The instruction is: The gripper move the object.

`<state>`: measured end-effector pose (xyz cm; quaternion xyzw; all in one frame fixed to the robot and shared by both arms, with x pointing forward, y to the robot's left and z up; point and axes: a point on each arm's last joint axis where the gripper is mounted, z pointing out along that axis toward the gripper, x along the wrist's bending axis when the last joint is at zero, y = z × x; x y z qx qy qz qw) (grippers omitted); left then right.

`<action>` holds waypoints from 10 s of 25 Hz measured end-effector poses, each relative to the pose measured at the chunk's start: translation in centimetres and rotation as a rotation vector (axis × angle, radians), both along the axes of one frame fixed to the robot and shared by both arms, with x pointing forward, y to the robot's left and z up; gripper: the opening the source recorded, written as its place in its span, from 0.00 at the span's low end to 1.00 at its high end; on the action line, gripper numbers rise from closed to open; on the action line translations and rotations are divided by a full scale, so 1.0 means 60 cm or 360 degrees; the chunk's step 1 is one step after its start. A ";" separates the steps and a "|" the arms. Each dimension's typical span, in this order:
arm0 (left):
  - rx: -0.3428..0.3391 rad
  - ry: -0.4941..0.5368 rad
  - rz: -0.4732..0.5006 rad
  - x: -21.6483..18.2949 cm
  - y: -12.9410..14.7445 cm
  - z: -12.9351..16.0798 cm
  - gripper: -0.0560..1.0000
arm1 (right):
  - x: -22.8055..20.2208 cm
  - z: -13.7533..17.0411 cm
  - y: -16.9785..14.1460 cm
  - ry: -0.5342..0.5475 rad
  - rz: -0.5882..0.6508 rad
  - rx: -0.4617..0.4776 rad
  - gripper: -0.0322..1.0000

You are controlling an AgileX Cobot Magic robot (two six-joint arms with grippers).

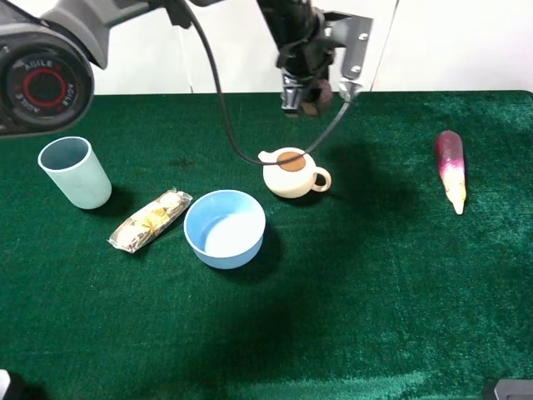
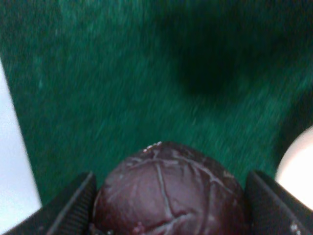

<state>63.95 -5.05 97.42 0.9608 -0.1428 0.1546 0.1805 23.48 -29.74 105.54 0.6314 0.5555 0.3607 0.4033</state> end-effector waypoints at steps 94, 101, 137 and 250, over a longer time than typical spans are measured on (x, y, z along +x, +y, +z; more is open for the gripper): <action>0.0287 0.0094 -0.0554 -0.285 -0.160 -0.165 0.63 | 0.000 0.000 0.000 0.0000 -0.0001 0.0000 0.70; 0.0312 0.0111 -0.0560 -0.285 -0.159 -0.161 0.63 | 0.000 0.000 0.000 0.0000 -0.0001 0.0000 0.70; 0.0416 0.0079 -0.0598 -0.285 -0.145 -0.121 0.99 | 0.000 0.000 0.000 0.0000 -0.0001 0.0000 0.70; -0.1266 0.0081 0.2003 -0.693 0.577 0.113 0.99 | 0.000 0.000 0.000 0.0000 -0.0001 0.0000 0.70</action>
